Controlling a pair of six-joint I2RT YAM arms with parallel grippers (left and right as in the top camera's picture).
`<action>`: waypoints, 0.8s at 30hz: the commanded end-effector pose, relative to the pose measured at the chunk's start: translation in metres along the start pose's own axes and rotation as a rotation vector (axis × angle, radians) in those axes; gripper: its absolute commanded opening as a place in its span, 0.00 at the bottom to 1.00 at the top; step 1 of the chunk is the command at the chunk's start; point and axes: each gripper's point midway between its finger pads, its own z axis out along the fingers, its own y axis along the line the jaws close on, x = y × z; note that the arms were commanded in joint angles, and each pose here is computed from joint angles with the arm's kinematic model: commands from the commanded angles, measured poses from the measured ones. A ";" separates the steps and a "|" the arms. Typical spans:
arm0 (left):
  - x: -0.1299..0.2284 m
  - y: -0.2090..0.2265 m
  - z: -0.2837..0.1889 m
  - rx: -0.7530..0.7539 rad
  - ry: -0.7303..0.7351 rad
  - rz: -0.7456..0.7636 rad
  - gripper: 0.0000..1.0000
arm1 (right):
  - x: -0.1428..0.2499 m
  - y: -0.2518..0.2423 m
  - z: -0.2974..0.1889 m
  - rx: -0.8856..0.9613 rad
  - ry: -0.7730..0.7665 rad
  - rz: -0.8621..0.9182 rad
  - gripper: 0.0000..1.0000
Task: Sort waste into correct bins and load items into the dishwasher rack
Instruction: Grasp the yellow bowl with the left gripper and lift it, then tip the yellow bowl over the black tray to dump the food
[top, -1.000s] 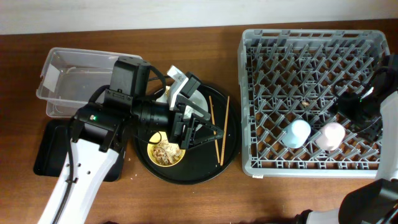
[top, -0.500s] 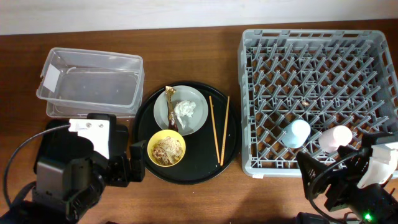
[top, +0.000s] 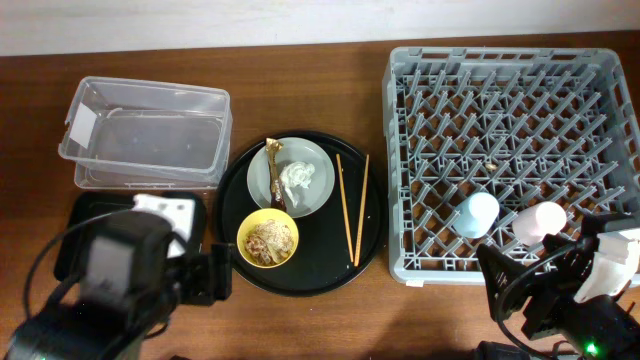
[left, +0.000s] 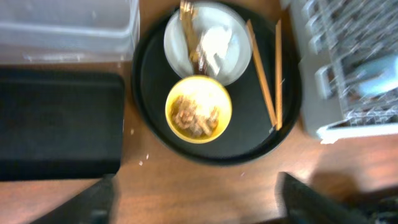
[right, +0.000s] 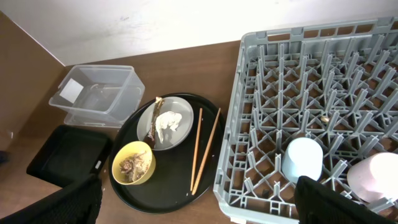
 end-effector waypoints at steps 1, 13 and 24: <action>0.008 0.003 0.038 -0.044 0.129 -0.009 0.70 | 0.002 0.001 0.002 -0.014 0.008 -0.011 0.99; 0.043 -0.029 0.114 0.063 0.273 0.056 0.78 | 0.002 0.001 0.002 -0.014 0.008 -0.011 0.99; 0.116 -0.069 0.295 -0.117 0.547 0.176 0.08 | 0.002 0.001 0.002 -0.014 0.008 -0.011 0.99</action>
